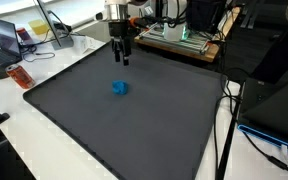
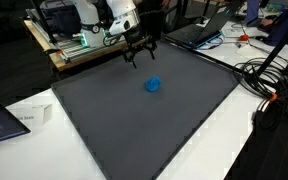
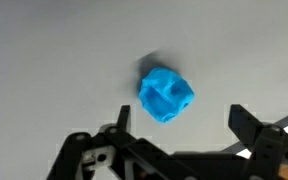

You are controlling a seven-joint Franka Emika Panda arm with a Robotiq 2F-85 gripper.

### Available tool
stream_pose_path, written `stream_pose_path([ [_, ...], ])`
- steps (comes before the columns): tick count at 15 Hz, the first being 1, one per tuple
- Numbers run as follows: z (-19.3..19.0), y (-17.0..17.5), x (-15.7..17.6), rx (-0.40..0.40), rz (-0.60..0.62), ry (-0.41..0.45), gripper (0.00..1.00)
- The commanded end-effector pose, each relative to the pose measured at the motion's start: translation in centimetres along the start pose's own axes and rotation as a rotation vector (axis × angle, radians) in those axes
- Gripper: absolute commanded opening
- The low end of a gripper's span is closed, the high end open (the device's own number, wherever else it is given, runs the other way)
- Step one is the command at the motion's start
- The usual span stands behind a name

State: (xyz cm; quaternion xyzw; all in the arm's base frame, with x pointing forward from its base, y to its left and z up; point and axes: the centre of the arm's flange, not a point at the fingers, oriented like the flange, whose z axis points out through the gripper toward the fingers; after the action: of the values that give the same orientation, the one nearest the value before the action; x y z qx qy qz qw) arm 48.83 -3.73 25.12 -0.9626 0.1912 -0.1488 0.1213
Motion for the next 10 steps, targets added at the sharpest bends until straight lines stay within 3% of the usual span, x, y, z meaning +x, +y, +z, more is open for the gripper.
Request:
stream_pose_path([
  [1,-1.7,-2.2,-1.2,-0.066,0.029,0.009,1.0],
  [10,-1.3,-6.7,-0.5,-0.244,0.019,-0.002,1.0],
])
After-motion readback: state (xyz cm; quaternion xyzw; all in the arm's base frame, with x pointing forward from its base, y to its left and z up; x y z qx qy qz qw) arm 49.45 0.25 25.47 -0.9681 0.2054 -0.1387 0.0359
